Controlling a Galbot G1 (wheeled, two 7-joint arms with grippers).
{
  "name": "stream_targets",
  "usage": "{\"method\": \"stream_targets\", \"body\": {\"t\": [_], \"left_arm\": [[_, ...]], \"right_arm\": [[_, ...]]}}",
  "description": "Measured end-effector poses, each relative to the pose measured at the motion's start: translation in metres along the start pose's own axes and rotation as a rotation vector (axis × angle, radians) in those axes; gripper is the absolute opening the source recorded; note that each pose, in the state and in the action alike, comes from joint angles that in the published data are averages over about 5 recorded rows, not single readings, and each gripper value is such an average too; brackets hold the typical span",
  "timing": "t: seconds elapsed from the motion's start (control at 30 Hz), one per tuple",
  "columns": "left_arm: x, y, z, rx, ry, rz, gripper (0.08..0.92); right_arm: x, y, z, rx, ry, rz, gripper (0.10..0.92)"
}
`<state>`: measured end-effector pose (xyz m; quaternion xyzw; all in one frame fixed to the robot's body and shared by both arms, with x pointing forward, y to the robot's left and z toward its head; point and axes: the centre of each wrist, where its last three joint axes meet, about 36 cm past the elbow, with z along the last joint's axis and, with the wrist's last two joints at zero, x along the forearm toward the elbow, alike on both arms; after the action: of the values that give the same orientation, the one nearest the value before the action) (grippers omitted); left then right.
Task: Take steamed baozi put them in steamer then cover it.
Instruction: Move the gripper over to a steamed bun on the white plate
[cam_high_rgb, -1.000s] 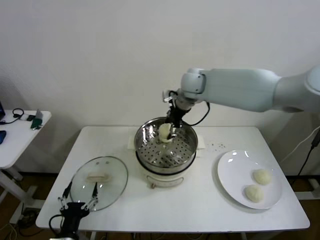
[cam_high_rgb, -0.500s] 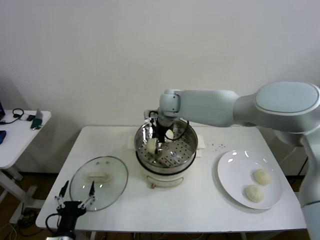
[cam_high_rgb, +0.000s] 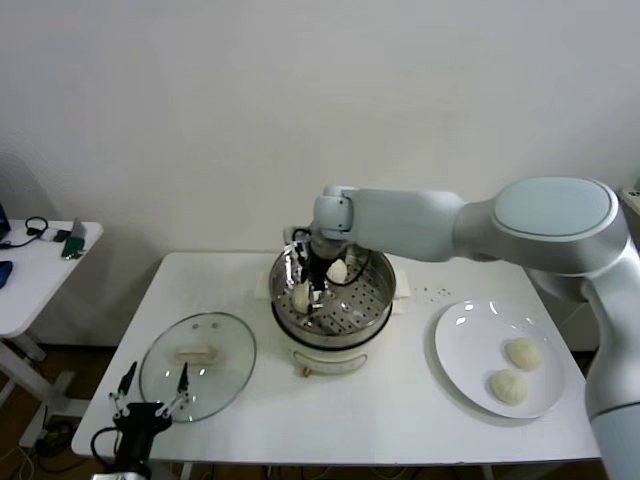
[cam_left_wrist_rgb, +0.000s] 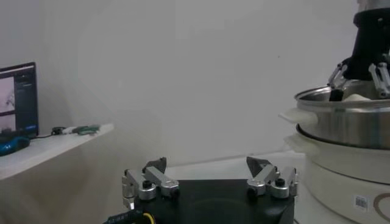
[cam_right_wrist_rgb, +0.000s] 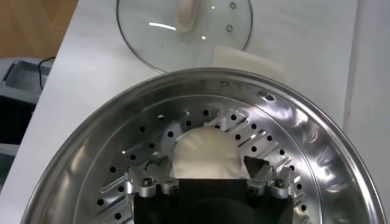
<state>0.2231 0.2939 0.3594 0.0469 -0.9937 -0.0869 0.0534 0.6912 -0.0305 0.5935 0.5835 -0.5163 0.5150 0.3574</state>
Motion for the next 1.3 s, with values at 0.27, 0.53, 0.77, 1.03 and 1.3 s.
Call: {"method": "stream_targets", "body": {"t": [0.27,0.53,0.77,1.03,1.3], "left_arm": [[0.000,0.000,-0.002,0.018,0.007,-0.005,0.823],[-0.002,0.000,-0.004,0.028,0.012,-0.007,0.823],[-0.002,0.001,-0.006,0.029,0.023,-0.012,0.823],[-0.001,-0.002,-0.008,0.026,0.029,-0.015,0.823],[0.005,-0.002,-0.007,0.024,0.047,-0.023,0.823]], "right_arm": [[0.050,0.003,0.028,0.010,0.010,-0.004,0.823],[0.111,0.024,0.097,-0.022,0.037,0.007,0.823],[0.132,0.065,0.170,-0.056,0.072,0.005,0.823],[0.118,0.123,0.247,-0.088,0.121,-0.009,0.823],[0.082,0.173,0.306,-0.126,0.159,-0.038,0.823]]}}
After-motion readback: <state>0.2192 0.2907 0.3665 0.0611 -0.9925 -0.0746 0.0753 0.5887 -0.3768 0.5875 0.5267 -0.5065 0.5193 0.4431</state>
